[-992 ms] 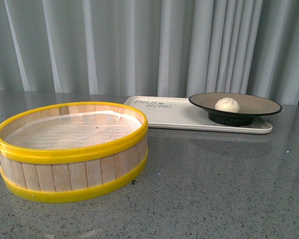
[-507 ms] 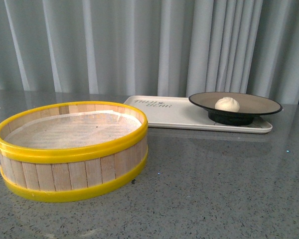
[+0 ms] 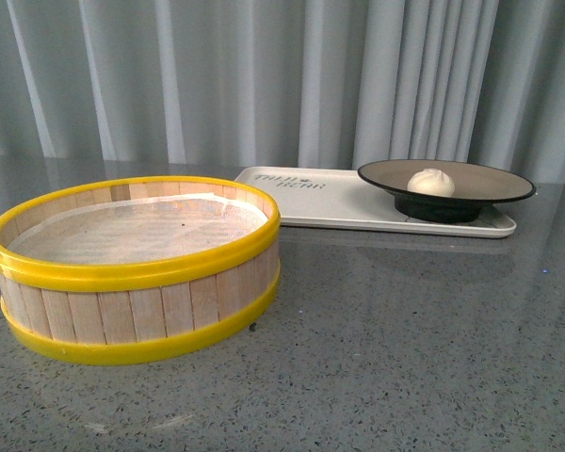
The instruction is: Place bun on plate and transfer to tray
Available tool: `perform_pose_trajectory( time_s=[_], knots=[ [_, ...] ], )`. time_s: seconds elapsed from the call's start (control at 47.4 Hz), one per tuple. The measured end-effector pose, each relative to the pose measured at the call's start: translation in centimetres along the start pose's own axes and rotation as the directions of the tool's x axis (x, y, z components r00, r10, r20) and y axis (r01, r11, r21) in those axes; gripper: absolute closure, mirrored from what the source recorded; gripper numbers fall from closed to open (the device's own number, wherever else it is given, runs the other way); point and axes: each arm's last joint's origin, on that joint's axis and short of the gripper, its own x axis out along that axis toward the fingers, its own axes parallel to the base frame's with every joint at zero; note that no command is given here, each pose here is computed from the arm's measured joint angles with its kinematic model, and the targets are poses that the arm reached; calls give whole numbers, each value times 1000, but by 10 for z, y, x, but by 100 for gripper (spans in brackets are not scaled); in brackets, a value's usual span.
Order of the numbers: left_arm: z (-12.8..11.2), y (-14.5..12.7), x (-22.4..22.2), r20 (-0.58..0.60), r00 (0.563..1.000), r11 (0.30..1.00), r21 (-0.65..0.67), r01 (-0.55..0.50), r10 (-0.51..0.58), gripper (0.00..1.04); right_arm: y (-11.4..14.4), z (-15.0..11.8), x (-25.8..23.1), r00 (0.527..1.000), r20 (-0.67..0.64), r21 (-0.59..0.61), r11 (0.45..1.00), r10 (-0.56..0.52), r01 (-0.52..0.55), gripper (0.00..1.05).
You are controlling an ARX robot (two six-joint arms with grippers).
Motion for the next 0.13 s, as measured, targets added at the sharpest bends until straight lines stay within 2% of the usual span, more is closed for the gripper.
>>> perform_pose_trajectory(
  time_s=[0.127],
  knots=[
    [0, 0, 0, 0, 1000, 1000, 0, 0, 0, 7, 0, 0, 0, 1000, 0, 0, 1000, 0, 0, 8]
  ],
)
